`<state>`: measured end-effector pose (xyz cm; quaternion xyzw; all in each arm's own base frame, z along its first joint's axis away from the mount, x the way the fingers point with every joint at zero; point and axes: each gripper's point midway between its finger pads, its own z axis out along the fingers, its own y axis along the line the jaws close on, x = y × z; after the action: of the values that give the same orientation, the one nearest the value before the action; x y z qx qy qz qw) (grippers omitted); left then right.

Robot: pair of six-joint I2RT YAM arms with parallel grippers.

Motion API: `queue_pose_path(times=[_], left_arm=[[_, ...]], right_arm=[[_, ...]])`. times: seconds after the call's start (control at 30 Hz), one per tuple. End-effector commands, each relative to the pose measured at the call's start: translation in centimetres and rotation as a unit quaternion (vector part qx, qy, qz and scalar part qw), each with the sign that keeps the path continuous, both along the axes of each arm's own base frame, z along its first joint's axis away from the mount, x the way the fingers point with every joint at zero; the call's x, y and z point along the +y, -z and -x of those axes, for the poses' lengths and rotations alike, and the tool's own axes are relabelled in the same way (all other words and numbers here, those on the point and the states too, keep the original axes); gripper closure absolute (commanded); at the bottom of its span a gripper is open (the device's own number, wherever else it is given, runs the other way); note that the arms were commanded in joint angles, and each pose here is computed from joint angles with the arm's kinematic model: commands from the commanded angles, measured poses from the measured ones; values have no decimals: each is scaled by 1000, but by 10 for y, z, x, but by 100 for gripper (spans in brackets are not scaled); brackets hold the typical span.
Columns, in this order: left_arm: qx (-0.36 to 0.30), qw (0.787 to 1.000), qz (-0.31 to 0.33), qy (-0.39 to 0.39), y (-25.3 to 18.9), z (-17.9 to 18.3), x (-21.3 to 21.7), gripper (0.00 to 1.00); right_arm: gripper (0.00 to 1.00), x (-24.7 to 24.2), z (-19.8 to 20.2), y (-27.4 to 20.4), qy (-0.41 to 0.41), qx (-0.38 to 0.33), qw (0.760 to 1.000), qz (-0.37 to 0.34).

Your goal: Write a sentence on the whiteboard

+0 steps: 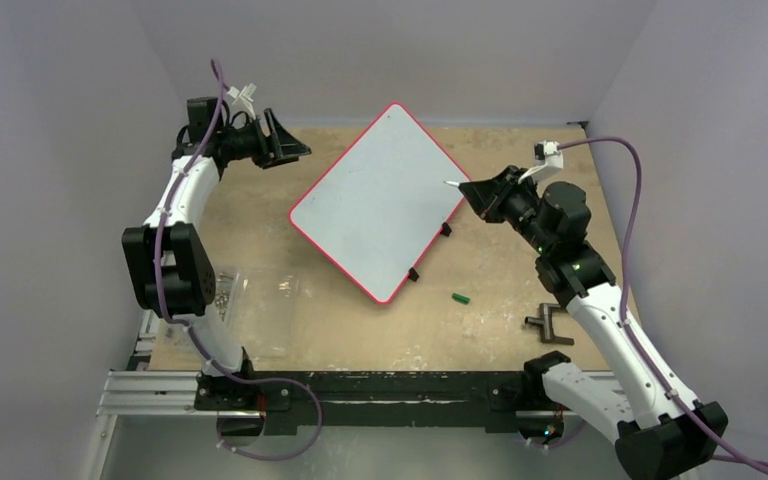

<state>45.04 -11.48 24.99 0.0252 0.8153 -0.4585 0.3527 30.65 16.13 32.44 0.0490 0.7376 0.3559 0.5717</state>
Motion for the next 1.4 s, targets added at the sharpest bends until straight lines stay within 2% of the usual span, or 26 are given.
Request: queue_pose_path(times=[0.0,0.23,0.33,0.73,1.03,1.1,1.13,1.37], left_arm=[[-2,998,53,44,-6,-2,-9,37],[24,996,49,66,13,5,-17,44],[38,996,22,72,25,8,-25,47],[78,992,-16,102,53,19,-53,57],[83,990,-26,115,57,24,-60,78],[84,989,-27,115,57,24,-60,90],[82,990,-29,115,56,24,-59,100],[74,989,-25,127,50,21,-63,100]], right_arm=[[100,7,-4,-10,-16,-25,1000,8],[100,16,-4,-7,-31,-18,999,22],[100,20,-4,-3,-38,-15,999,25],[100,25,0,0,-45,-14,998,29],[100,25,3,4,-47,-13,998,33],[100,25,3,5,-47,-13,998,33],[100,25,3,5,-47,-13,998,34],[100,29,3,17,-61,-9,997,41]])
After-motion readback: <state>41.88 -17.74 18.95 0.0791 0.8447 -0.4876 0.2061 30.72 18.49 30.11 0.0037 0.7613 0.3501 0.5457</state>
